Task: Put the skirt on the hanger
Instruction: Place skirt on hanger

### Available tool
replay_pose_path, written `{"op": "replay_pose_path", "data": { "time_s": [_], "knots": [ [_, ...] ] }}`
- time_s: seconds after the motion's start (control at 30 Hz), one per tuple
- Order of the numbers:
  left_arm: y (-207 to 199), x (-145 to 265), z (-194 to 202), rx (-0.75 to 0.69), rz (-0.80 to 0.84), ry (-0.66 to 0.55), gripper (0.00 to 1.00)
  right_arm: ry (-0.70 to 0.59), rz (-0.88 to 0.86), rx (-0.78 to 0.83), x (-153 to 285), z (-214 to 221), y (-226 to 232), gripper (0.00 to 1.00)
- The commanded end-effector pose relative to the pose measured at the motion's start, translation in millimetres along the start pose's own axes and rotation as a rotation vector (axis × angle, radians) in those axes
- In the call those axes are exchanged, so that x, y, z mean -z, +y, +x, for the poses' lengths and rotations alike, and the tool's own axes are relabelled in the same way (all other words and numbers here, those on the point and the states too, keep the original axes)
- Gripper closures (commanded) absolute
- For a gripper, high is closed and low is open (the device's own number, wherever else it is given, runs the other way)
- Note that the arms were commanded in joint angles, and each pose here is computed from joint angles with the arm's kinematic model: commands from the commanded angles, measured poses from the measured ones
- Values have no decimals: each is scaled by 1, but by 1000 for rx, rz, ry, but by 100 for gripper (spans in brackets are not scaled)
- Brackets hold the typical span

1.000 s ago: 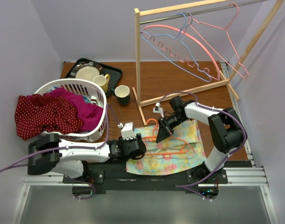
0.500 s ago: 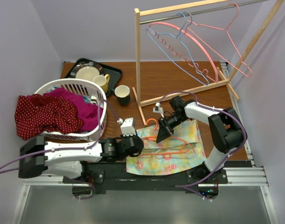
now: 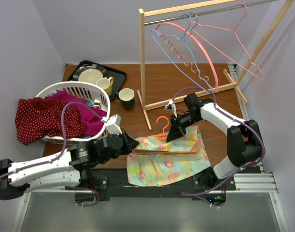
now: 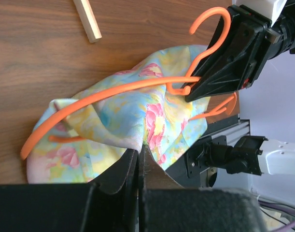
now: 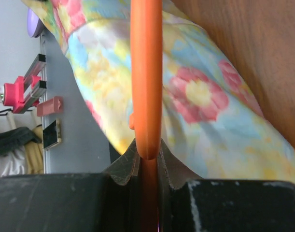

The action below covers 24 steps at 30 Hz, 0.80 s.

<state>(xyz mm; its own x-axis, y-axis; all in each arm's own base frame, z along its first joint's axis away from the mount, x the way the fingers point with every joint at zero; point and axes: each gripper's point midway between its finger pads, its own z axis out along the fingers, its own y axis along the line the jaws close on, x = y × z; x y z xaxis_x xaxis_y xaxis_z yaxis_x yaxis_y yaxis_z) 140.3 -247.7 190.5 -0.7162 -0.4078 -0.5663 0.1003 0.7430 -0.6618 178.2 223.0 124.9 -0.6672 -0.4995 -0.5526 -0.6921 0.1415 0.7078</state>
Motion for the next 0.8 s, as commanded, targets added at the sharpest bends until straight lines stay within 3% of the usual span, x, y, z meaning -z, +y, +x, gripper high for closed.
{"op": "replay_pose_path", "data": {
  "time_s": [0.0, 0.27, 0.53, 0.57, 0.63, 0.7, 0.77],
  "knots": [
    [9, 24, -12, 50, -6, -3, 100, -14, 61, 84, 12, -5, -1, 100],
    [46, 43, -8, 111, -88, 8, 100, -3, 131, 84, 13, -3, -12, 100],
    [90, 19, 17, 95, -232, 11, 82, 63, 138, 1, 0, 7, -34, 100],
    [91, 18, 17, 71, -238, 10, 80, 71, 133, -11, -2, 8, -37, 100],
    [90, 20, 9, -20, -277, 7, 62, 75, 137, -22, -2, 9, -40, 100],
    [61, 24, -9, -162, -239, 4, 48, 79, 136, -27, -3, 10, -40, 100],
    [24, 34, -34, -301, -168, -16, 41, 78, 135, -27, -3, 10, -41, 100]
  ]
}}
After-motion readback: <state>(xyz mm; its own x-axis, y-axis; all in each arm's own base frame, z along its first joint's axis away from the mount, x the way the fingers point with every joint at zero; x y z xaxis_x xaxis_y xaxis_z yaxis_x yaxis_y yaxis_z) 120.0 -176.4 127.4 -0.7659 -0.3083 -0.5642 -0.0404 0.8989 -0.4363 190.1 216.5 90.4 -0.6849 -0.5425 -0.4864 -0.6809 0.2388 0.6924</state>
